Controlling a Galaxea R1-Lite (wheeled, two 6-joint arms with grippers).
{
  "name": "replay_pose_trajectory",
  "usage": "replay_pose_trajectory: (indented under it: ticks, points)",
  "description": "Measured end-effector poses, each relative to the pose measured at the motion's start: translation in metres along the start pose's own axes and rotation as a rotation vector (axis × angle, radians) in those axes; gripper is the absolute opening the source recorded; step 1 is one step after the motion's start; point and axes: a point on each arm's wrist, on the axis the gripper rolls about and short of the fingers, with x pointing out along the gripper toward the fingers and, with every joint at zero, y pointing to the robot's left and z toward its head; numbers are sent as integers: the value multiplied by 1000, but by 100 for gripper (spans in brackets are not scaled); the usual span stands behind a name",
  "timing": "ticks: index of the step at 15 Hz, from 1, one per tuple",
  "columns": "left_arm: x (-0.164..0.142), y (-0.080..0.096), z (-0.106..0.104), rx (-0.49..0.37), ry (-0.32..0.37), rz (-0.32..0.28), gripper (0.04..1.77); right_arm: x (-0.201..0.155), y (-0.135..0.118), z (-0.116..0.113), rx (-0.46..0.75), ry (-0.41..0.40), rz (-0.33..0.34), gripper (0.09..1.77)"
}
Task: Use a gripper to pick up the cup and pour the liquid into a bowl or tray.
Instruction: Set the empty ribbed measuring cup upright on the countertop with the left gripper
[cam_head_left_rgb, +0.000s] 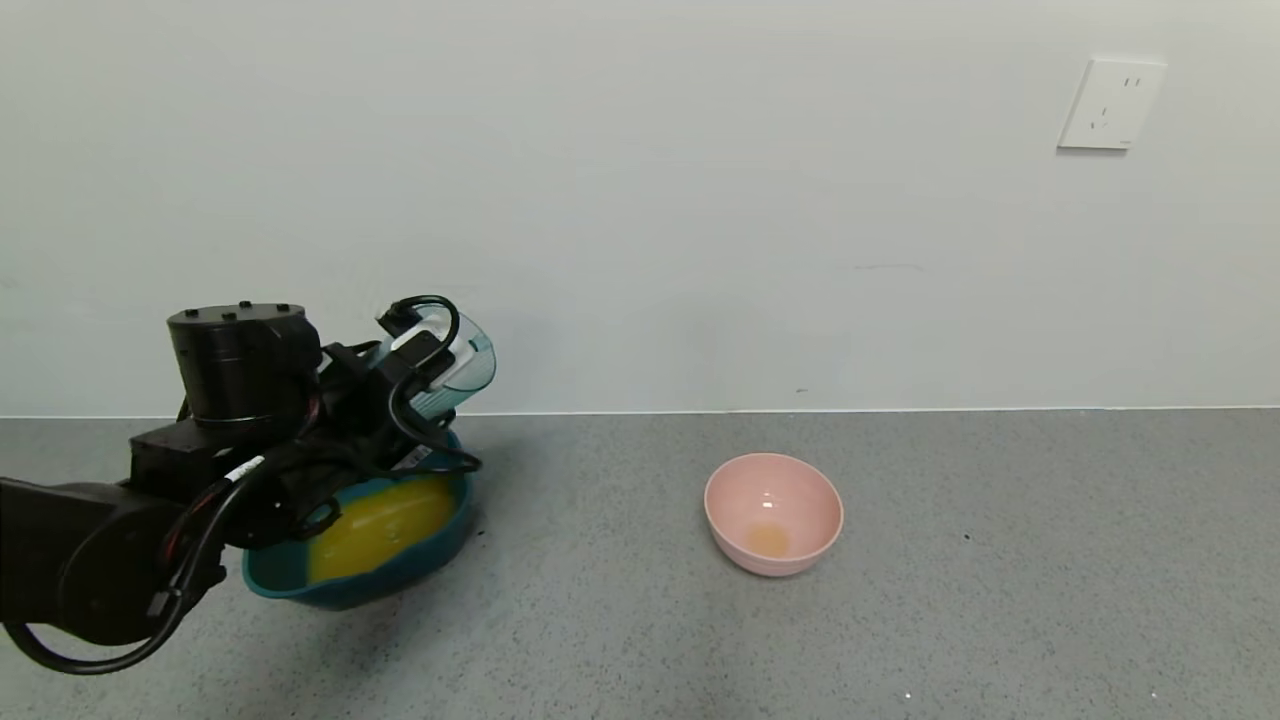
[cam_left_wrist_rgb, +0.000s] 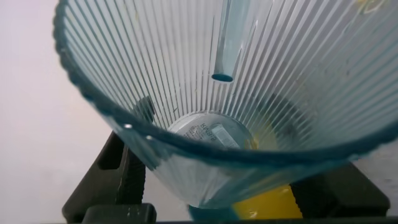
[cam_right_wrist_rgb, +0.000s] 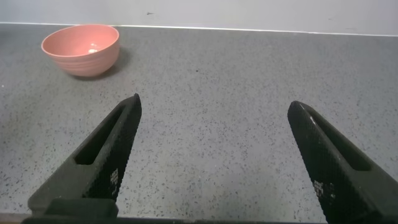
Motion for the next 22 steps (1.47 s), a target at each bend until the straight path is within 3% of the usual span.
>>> replay_pose_trajectory:
  ticks: [4,6,11,16,18,22]
  points:
    - [-3,-9,22,-131,-81,-98,128,0,0,0,0,0,0,171]
    - [-6,-15,28,-229,-88,-141,128,0,0,0,0,0,0,171]
    - [-16,-33,45,-481,-156,-321,128,0,0,0,0,0,0,171]
    - [-21,-44,43,-625,-159,-447,128,0,0,0,0,0,0,171]
    - [-20,-49,41,-650,-179,-470,128,0,0,0,0,0,0,171]
    - [-3,-68,34,-692,-286,-423,128,0,0,0,0,0,0,171]
